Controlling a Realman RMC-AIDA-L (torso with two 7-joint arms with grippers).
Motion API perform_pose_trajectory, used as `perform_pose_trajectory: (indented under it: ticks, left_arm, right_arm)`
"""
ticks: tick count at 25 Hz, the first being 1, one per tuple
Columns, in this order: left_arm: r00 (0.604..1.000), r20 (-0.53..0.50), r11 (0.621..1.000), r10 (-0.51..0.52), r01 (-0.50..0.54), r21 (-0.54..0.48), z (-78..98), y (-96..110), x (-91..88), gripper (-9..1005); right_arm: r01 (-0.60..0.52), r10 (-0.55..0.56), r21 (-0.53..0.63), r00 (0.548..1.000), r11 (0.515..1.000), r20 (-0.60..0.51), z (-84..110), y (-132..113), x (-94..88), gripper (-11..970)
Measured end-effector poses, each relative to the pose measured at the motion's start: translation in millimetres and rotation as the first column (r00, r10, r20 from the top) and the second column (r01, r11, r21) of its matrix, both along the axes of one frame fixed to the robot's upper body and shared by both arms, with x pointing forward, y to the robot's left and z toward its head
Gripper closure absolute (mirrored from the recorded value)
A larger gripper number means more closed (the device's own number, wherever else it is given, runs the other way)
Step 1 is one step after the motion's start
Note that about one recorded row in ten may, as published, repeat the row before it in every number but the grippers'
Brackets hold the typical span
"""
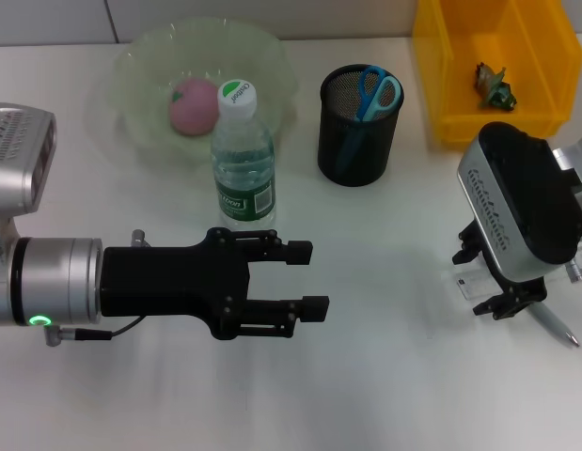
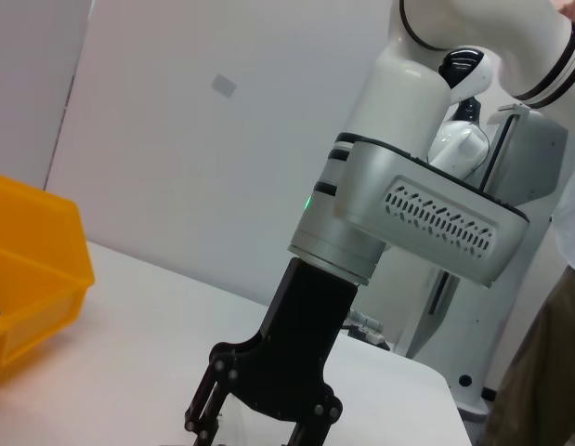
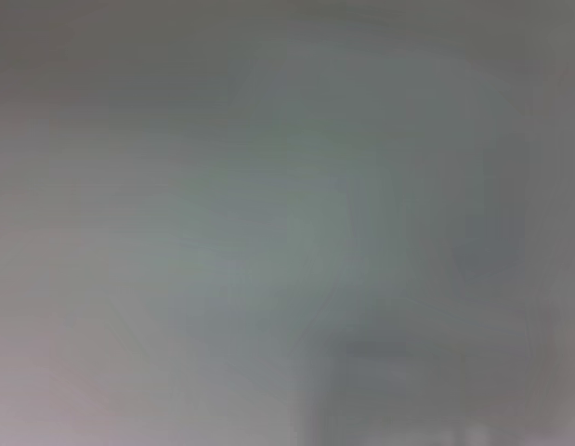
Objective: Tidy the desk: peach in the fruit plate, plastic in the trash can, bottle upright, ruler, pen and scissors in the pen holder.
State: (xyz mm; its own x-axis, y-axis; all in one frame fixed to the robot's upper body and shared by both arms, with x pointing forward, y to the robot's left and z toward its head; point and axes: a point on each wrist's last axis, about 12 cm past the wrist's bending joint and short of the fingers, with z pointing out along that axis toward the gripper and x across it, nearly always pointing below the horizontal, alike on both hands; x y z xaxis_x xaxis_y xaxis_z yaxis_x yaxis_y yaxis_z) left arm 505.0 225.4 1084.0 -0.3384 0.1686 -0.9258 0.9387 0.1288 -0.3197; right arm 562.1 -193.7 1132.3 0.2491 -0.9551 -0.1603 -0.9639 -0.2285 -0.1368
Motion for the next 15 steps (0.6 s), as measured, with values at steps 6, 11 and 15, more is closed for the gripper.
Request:
perform_pose_trajectory:
  ticks: [6,11,15]
  left_arm:
    - [1.000,0.004,1.000,0.004,-0.004,0.000,0.8,1.0,0.9,273]
    - [1.000,0.005,1.000,0.009,-0.009,0.002,0.7,1.4,1.4,273]
    - [1.000,0.005,1.000,0.010,-0.010,0.005,0.5,1.7,1.6,273]
  right_arm:
    - [0.002,-0.002,0.001,1.000,1.000,0.014,-1.4,3.0,1.1,326]
    - [0.010,-0.010,-0.001,1.000,1.000,0.008,-5.6,2.4,2.8,326]
    - [0.012,-0.012,-0.003,1.000,1.000,0.004,-6.9,2.0,3.1,327]
